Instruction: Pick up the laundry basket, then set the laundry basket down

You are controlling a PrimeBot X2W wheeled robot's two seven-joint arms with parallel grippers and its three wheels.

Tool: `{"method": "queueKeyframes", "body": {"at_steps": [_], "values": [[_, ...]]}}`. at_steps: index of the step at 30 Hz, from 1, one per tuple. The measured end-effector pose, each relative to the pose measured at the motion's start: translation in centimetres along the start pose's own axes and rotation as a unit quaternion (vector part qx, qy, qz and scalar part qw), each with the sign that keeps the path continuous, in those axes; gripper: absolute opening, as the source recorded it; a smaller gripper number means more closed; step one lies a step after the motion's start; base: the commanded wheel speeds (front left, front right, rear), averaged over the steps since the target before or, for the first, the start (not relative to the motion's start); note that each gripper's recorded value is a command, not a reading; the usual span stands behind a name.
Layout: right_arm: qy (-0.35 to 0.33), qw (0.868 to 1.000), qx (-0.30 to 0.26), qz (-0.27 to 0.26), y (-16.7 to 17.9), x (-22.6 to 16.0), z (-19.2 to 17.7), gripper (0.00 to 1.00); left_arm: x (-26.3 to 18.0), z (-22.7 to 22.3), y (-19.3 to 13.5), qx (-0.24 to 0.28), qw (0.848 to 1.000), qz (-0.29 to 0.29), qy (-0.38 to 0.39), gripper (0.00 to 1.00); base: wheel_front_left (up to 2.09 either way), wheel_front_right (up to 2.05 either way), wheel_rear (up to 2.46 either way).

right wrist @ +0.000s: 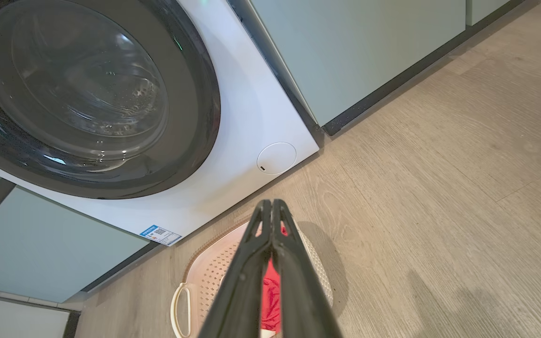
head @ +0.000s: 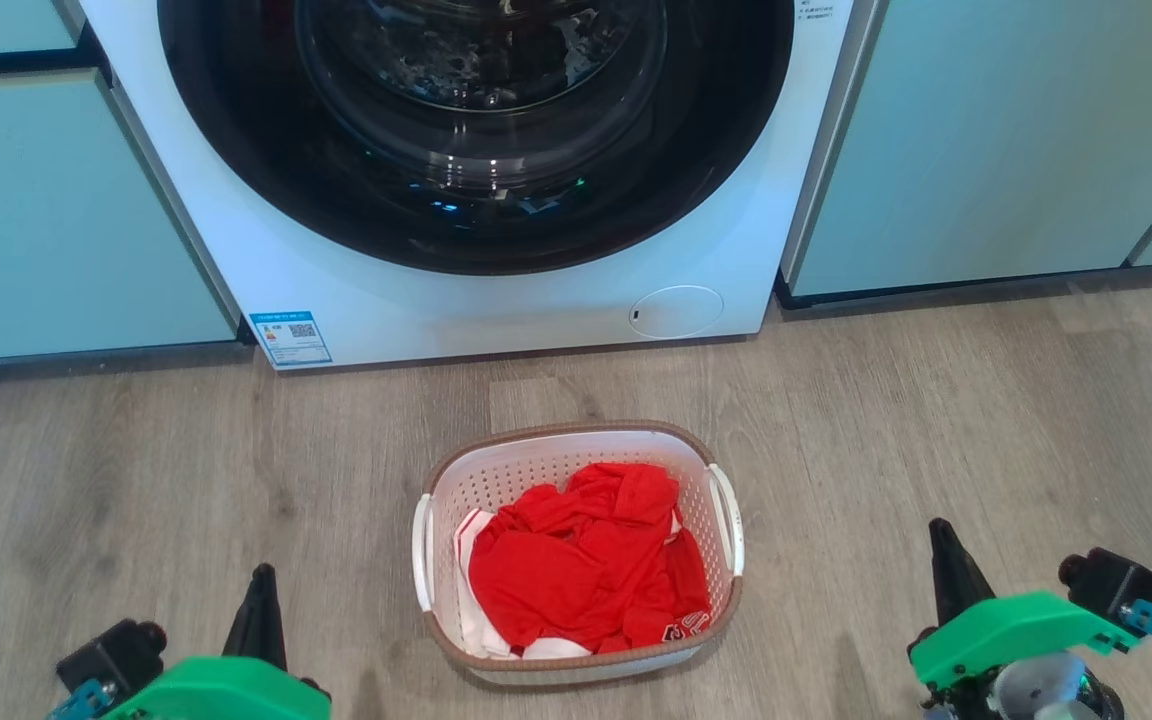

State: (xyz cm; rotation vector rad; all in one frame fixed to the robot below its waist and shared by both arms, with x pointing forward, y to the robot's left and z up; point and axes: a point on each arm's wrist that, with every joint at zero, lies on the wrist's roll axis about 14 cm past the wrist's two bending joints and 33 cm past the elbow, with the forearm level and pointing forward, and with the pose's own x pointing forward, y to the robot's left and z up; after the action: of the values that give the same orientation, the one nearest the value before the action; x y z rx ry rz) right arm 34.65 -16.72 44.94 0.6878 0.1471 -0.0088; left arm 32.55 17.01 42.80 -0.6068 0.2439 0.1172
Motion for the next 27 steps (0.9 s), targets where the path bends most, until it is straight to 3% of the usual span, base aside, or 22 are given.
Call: {"method": "queueKeyframes", "body": {"at_steps": [27], "values": [[-0.011,0.989,0.148,-0.017,-0.8,0.7,1.4,0.0,1.3,1.2,-0.5,-0.164,0.986,-0.013,0.007,0.0,0.0,0.0,0.0]]}}
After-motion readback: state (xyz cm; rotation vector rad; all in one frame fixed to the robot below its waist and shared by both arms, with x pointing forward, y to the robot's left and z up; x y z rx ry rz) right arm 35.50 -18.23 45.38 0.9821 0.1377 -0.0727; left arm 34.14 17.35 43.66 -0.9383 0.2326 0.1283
